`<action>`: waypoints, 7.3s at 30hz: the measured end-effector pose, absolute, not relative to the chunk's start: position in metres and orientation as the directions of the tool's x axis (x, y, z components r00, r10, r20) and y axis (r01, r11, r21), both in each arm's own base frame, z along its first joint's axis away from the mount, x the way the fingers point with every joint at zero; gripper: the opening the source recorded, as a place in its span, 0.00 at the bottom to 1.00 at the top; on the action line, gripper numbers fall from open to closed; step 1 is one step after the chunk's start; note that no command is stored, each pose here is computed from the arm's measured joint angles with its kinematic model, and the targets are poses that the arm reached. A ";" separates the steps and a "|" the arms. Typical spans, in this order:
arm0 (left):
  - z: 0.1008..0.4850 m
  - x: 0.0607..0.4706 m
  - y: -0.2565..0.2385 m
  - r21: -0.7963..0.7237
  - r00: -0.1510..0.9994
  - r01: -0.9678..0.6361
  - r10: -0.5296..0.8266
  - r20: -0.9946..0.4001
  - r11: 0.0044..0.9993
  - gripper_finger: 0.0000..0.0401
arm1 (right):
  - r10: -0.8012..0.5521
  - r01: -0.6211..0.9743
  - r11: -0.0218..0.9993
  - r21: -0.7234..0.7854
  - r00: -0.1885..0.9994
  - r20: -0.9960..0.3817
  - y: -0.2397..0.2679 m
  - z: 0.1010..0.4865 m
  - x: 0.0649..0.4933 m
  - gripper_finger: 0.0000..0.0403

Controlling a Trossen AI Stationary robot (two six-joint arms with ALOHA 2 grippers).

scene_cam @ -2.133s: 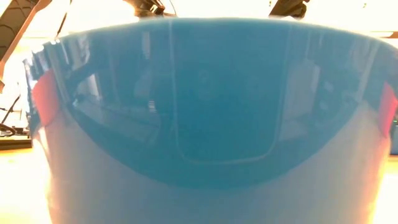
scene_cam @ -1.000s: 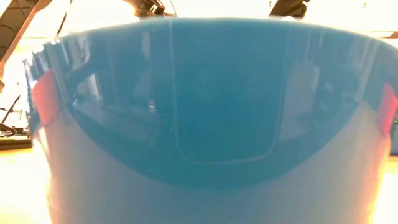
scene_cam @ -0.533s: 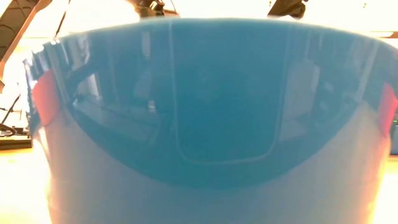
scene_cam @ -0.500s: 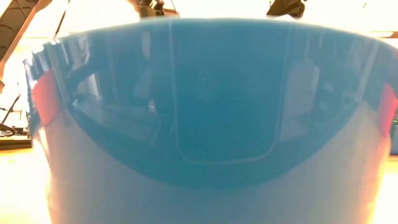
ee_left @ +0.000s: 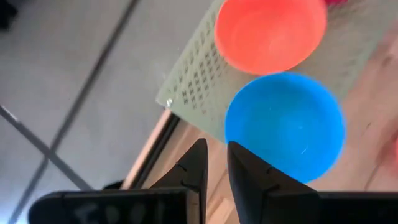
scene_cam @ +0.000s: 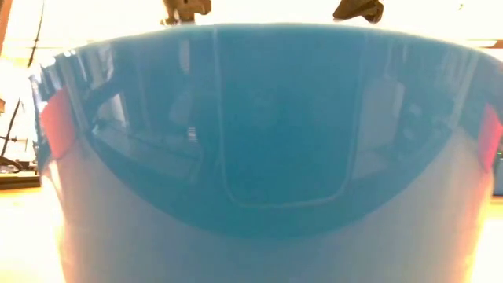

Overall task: Pick & Place Mini bowls
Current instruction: Stack the top blue bowl on the blue bowl on the shelf

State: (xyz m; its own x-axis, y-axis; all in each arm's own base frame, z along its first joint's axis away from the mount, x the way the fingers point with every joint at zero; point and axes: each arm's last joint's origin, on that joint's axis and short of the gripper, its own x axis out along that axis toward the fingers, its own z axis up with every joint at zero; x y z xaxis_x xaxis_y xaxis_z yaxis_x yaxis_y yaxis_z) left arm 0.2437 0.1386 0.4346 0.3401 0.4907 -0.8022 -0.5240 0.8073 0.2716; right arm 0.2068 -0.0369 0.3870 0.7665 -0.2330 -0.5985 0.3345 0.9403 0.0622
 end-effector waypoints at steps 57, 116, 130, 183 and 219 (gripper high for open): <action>0.266 0.198 -0.043 0.151 0.855 -0.269 0.308 -0.418 0.951 0.05 | -0.195 0.601 0.767 0.227 0.554 -0.809 -0.035 0.345 0.195 0.16; 0.278 0.193 -0.051 0.272 0.913 -0.167 0.253 -0.320 0.948 0.05 | 0.025 0.919 0.333 0.210 0.214 -0.976 0.001 0.191 0.170 0.16; 0.278 0.193 -0.051 0.273 0.913 -0.167 0.253 -0.321 0.948 0.05 | 0.025 0.930 0.310 0.199 0.201 -0.979 0.001 0.184 0.168 0.16; 0.277 0.193 -0.051 0.275 0.912 -0.165 0.252 -0.323 0.947 0.05 | -0.163 0.800 0.579 0.154 0.299 -0.940 0.011 0.226 0.183 0.02; 0.302 0.231 -0.060 0.479 0.877 -0.217 0.385 -0.287 0.851 0.21 | -0.274 0.133 0.962 -0.240 0.450 -0.850 0.043 0.267 0.196 0.03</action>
State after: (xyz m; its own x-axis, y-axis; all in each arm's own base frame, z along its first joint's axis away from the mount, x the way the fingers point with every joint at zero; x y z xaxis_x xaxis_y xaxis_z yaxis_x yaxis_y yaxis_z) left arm 0.2314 -0.0603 0.3022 0.8771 0.3854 -0.2867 -0.2172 0.8505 0.4790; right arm 0.1956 0.0431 0.2671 0.4503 -0.2741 -0.8498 0.1333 0.9617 -0.2396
